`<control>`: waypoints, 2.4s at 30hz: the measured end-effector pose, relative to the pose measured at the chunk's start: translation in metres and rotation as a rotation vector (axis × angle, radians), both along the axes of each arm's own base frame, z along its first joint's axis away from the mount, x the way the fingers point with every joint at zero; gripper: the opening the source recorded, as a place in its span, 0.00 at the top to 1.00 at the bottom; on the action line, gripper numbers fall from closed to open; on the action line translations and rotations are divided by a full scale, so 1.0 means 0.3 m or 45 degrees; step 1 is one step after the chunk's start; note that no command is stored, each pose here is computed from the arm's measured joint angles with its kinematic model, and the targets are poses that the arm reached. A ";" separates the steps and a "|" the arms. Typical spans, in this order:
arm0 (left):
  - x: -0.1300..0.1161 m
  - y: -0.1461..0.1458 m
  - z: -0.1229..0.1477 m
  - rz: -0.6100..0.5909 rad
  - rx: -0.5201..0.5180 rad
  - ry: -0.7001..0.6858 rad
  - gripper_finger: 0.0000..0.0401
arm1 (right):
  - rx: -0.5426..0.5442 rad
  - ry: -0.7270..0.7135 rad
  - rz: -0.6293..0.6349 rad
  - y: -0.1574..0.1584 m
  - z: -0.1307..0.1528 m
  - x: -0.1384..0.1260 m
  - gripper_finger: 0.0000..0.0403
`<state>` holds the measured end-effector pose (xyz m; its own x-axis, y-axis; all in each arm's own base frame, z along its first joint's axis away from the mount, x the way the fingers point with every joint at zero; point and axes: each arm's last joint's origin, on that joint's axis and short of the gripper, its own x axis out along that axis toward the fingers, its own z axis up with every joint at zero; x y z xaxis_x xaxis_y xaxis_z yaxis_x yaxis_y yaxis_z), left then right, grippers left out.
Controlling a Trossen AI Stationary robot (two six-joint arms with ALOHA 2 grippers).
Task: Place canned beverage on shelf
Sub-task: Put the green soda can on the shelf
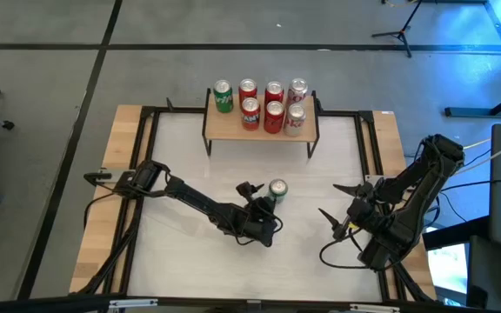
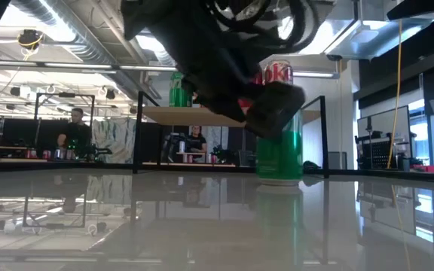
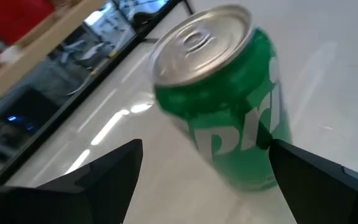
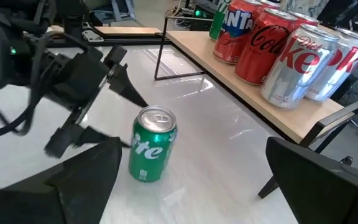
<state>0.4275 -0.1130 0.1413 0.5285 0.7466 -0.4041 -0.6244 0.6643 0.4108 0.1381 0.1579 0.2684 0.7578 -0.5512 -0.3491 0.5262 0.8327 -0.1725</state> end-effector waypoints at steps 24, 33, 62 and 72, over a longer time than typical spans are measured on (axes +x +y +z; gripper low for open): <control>-0.103 -0.049 -0.161 -0.026 -0.337 -0.445 0.15 | 0.015 0.030 0.020 0.009 -0.003 0.005 0.01; -0.094 -0.047 -0.126 -0.159 -0.274 -0.633 0.15 | 0.000 0.014 0.022 0.009 -0.002 0.006 0.01; -0.015 0.210 -0.100 -0.118 -0.272 -0.678 0.15 | -0.030 -0.003 0.030 0.009 0.000 0.007 0.01; -0.004 0.274 -0.103 -0.160 -0.298 -0.648 0.16 | -0.036 -0.010 0.030 0.009 0.001 0.007 0.01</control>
